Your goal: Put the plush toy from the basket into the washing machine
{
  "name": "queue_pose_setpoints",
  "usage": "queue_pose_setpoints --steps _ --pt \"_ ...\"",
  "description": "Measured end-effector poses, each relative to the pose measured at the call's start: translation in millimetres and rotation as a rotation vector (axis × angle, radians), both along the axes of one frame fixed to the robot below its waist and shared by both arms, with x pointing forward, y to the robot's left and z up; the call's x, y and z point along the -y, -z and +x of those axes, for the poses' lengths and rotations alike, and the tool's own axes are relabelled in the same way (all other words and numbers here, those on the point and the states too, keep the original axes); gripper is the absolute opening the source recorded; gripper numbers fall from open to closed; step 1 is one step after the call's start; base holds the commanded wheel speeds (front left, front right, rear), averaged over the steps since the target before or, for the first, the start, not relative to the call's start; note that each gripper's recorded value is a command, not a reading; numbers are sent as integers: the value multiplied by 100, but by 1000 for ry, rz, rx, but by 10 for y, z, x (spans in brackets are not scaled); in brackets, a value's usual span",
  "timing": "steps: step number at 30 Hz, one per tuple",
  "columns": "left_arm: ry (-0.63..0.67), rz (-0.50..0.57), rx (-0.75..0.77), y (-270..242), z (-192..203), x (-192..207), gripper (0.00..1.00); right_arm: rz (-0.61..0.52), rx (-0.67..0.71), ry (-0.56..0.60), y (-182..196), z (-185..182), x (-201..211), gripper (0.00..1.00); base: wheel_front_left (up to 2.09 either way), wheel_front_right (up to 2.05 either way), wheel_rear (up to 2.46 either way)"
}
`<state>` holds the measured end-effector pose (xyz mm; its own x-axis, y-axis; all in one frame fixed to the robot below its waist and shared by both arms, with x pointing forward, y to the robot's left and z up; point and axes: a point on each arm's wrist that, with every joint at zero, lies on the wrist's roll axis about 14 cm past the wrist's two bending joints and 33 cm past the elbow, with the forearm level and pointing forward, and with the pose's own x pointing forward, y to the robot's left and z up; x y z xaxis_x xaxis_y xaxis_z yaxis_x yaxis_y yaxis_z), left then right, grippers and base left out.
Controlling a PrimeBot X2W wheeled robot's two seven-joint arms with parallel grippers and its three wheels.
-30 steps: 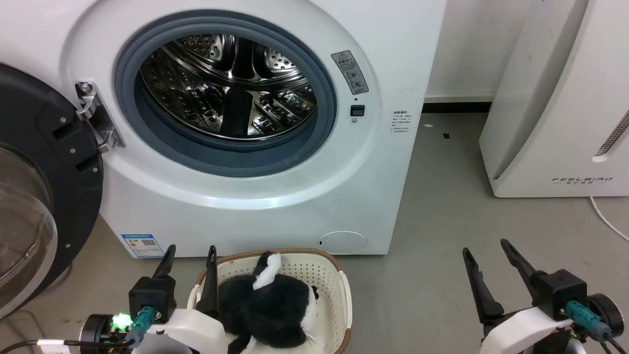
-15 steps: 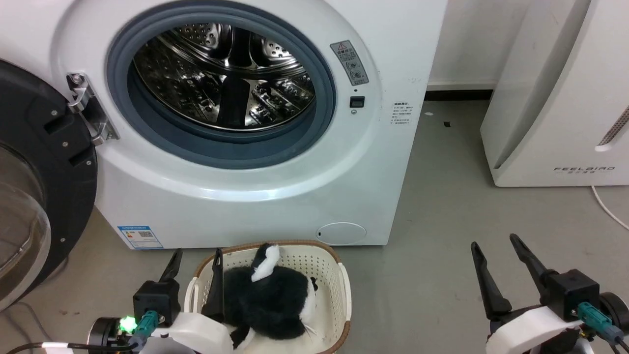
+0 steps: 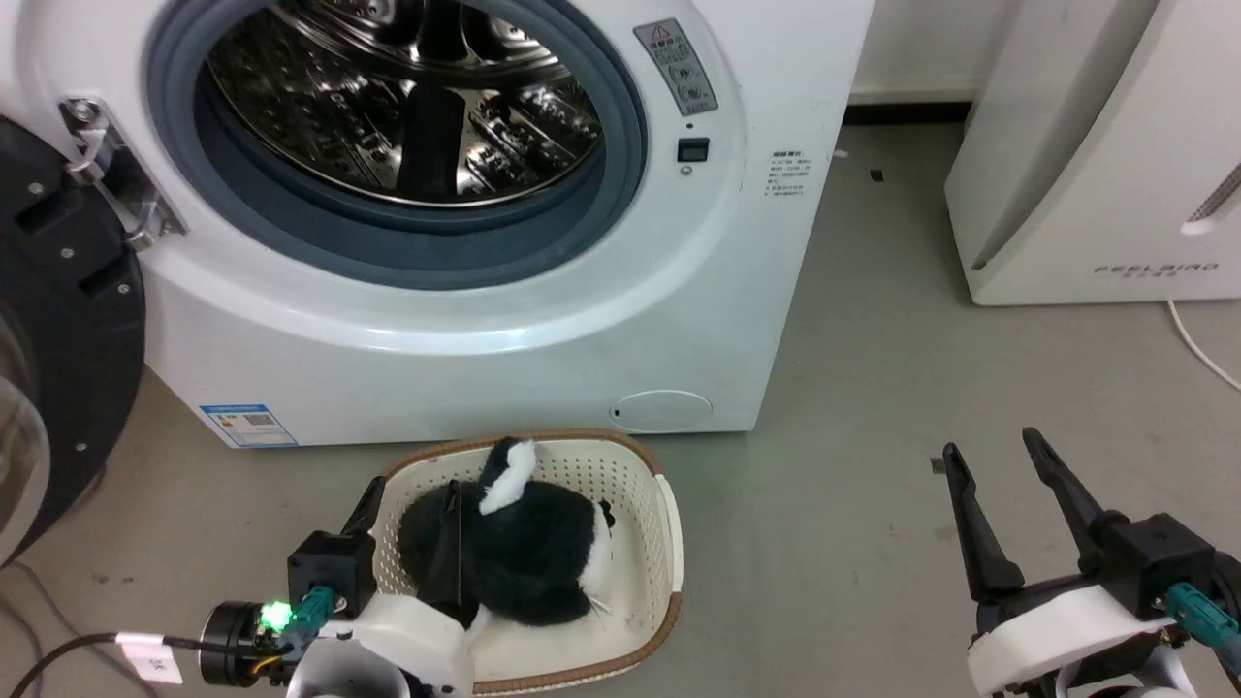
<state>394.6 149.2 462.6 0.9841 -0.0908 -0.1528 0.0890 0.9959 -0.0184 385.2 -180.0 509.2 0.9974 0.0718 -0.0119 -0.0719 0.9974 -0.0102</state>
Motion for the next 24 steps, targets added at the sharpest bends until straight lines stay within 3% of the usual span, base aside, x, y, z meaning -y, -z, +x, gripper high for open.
queue_pose_setpoints --steps 24 --pt "96 -1 -212 868 348 183 100 -12 -27 53 234 232 190 100 0 0 0"
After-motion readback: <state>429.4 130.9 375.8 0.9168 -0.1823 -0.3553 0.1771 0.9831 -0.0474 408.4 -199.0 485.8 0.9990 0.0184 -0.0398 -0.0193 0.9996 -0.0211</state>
